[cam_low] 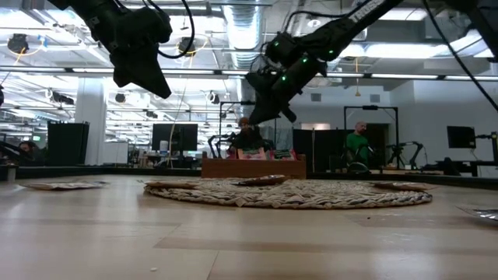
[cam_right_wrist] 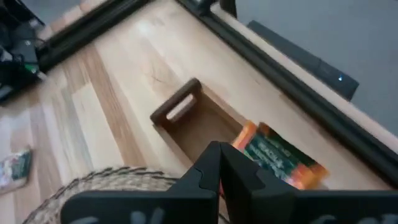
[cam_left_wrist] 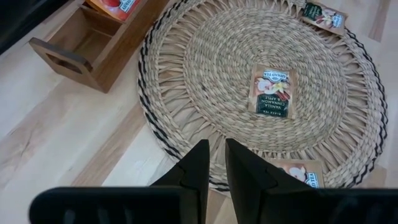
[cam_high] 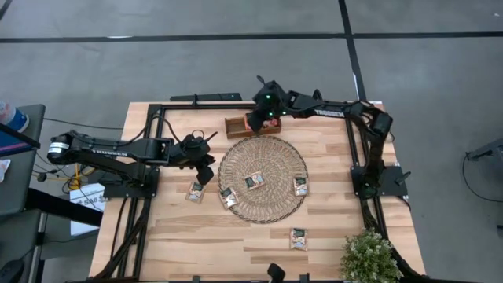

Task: Pick & Place Tea
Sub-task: Put the orange tea bag into the middle section of the wooden organizer

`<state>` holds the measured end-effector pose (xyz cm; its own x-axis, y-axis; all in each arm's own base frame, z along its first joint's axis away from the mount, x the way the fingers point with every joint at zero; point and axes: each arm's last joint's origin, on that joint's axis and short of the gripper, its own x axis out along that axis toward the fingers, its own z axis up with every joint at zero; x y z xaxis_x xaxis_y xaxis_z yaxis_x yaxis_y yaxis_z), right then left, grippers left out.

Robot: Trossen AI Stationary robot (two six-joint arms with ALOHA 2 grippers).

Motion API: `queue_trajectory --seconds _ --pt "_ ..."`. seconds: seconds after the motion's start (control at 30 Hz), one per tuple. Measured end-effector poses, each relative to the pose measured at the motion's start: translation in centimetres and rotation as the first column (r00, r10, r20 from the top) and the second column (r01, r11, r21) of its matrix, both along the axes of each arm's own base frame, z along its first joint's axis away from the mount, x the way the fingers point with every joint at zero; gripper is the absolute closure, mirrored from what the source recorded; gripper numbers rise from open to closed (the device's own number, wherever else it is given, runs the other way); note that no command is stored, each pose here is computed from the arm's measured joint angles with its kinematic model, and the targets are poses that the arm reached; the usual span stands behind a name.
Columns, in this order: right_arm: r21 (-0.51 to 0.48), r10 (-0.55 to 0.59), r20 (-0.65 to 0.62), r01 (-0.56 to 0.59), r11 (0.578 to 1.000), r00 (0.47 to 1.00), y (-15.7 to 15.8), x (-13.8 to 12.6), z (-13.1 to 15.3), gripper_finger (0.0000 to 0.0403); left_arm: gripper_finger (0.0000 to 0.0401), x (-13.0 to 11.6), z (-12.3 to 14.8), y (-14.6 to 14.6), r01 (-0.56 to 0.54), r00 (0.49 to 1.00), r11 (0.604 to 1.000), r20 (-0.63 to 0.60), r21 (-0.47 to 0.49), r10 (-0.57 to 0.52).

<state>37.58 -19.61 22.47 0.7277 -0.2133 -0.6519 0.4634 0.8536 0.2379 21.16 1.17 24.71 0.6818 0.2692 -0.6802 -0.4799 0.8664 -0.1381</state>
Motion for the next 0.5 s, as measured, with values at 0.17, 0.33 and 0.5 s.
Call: queue_trajectory --seconds 0.17,0.33,0.5 --pt "0.050 0.022 -0.121 -0.016 0.999 0.992 -0.9 1.8 -0.3 0.0402 0.0357 0.0 0.0 0.0 0.001 1.000 1.000 -0.001 -0.001 -0.001" --pt "0.047 0.032 -0.203 -0.023 0.999 0.979 -1.8 3.5 -0.3 0.0402 0.0357 0.0 -0.1 -0.1 0.021 1.000 1.000 -0.006 -0.021 -0.021" --pt "0.034 0.061 -0.270 -0.054 0.998 0.961 -1.8 3.7 0.5 0.0402 0.0357 -0.2 -0.2 -0.1 0.028 0.999 0.999 -0.024 -0.030 -0.029"
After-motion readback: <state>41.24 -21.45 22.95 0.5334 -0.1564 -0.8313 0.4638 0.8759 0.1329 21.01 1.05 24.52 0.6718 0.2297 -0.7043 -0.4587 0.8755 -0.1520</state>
